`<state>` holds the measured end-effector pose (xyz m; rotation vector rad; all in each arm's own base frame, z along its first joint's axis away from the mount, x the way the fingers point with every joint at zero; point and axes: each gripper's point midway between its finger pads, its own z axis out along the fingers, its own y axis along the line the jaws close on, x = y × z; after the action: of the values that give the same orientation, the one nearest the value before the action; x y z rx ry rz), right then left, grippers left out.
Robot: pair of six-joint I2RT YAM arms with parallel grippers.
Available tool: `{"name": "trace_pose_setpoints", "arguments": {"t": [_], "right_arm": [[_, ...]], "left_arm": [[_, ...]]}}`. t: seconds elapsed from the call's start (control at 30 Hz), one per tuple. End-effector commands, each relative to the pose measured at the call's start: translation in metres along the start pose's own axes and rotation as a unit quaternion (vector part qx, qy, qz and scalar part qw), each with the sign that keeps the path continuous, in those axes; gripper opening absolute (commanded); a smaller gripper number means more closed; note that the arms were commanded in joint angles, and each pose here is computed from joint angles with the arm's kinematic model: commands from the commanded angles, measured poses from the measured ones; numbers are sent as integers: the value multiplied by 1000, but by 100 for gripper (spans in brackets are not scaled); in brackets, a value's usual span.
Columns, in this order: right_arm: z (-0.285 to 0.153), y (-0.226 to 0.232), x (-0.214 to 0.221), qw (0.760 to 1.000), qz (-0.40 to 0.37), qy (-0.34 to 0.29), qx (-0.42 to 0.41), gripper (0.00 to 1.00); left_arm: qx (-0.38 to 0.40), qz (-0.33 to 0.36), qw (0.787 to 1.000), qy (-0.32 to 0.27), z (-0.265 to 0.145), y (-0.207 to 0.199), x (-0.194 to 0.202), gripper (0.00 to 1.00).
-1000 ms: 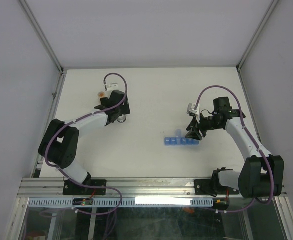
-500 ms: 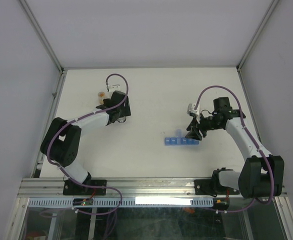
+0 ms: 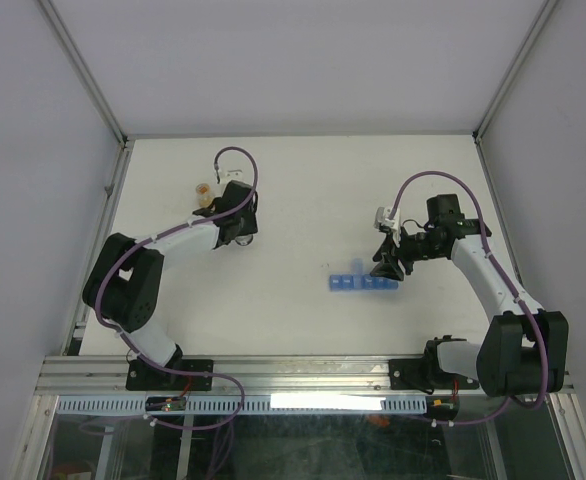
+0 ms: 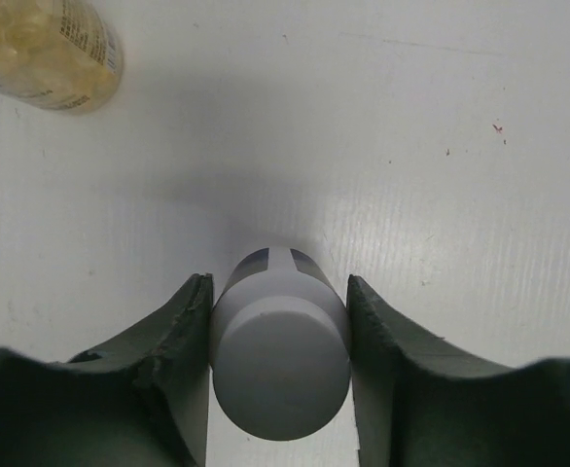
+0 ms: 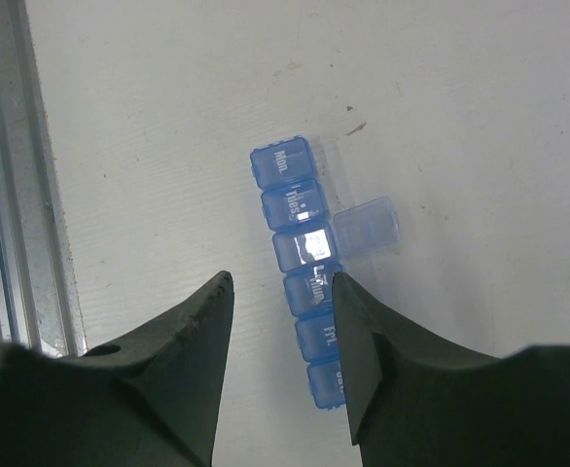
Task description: Sort the pills into containers
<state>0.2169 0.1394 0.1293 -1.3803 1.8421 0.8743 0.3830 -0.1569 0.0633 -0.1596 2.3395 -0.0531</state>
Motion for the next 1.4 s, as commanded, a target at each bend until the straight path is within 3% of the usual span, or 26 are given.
{"name": "trace_pose_setpoints", "arguments": {"t": [0.0,0.07,0.17,0.23,0.37,0.5,0.63,0.8,0.93,1.17,1.37], "right_arm": [[-4,-1,-20,999,-21,-32,-3,49],[-3,0,-27,999,-9,-49,-10,50],[-2,7,-43,995,-9,-89,-32,64],[-3,12,-55,991,-25,-120,-44,76],[-15,9,-100,978,-30,-201,-46,98],[-22,12,-135,966,-70,-240,-72,99],[-17,6,-155,966,-107,-229,-56,99],[-14,4,-158,963,-128,-233,-46,96],[-11,-1,-158,963,-122,-238,-35,93],[0,6,-155,962,-104,-244,-56,81],[5,4,-152,965,-98,-239,-48,80]], "left_arm": [[45,-5,999,-21,-15,-22,-26,8],[85,-11,996,-22,-30,-35,-33,1],[200,-25,979,-26,-66,-69,-44,0],[305,-38,951,-30,-96,-99,-48,0],[487,-81,869,-45,-163,-144,-60,0],[554,-132,819,-64,-200,-173,-76,0],[545,-205,807,-100,-218,-193,-91,0],[551,-248,792,-88,-234,-217,-94,0],[551,-252,793,-63,-228,-233,-85,0],[557,-245,792,-49,-232,-248,-79,0],[568,-237,788,-39,-237,-258,-75,0]]}}
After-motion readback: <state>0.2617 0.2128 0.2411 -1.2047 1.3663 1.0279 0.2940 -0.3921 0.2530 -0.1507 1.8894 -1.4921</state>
